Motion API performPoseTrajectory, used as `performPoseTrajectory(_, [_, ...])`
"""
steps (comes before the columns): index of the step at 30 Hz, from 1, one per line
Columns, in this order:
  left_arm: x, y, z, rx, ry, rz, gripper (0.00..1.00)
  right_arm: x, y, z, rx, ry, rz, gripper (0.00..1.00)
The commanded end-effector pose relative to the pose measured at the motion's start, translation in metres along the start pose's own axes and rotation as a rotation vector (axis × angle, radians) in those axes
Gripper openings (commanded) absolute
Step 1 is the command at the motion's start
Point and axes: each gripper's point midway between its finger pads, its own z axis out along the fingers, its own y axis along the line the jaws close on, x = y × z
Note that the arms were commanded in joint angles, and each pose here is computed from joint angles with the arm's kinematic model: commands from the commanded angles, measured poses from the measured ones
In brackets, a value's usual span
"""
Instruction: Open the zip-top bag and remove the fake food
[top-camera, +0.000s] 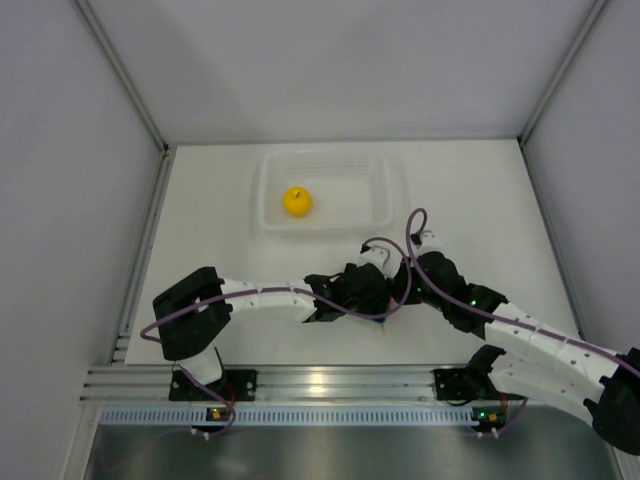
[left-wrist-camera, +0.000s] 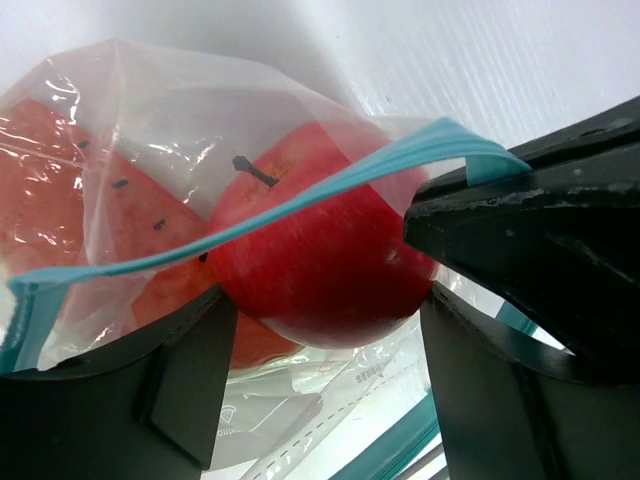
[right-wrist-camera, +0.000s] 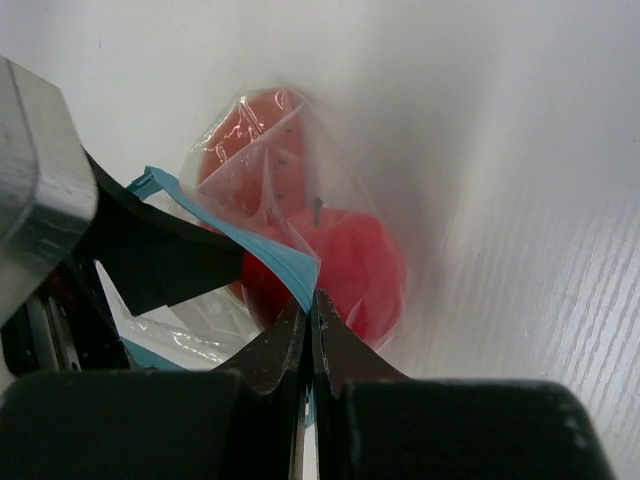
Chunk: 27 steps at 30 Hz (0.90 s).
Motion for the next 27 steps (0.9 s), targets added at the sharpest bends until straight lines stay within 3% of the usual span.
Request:
performPoseTrajectory(1, [-0.037,-0.019,-0.002,0.054,-0.15,-0.036,0.7,-0.004,0.008,0.002,-0.044,-0.028,0.015,0.0])
performPoseTrajectory(4, [-0.041,-0.019,-0.001,0.05,-0.175,-0.031,0.81,0.0,0.008,0.004,-0.047,-0.012,0.012,0.0])
performPoseTrajectory(10, [-0.046,-0.023,0.004,0.049,-0.19,-0.03,0.77,0.004,0.009,0.006,-0.067,0.008,0.021,0.0])
performPoseTrajectory(18, [-0.043,-0.021,0.018,0.02,-0.182,-0.021,0.91,0.004,0.015,0.004,-0.097,0.014,0.024,0.0])
performPoseTrajectory(19, [-0.045,-0.021,0.019,0.017,-0.186,-0.022,0.98,0.005,0.016,0.004,-0.105,0.017,0.022,0.0])
performPoseTrajectory(20, [-0.045,-0.021,0.019,0.014,-0.185,-0.02,0.98,0.006,0.016,0.004,-0.109,0.019,0.022,0.0])
performPoseTrajectory(24, [-0.049,-0.021,0.023,0.004,-0.197,-0.007,0.95,0.011,0.019,0.005,-0.129,0.036,0.026,0.0])
performPoseTrajectory(27, [-0.051,-0.023,0.023,0.007,-0.204,-0.005,0.8,0.012,0.018,0.006,-0.127,0.036,0.026,0.0])
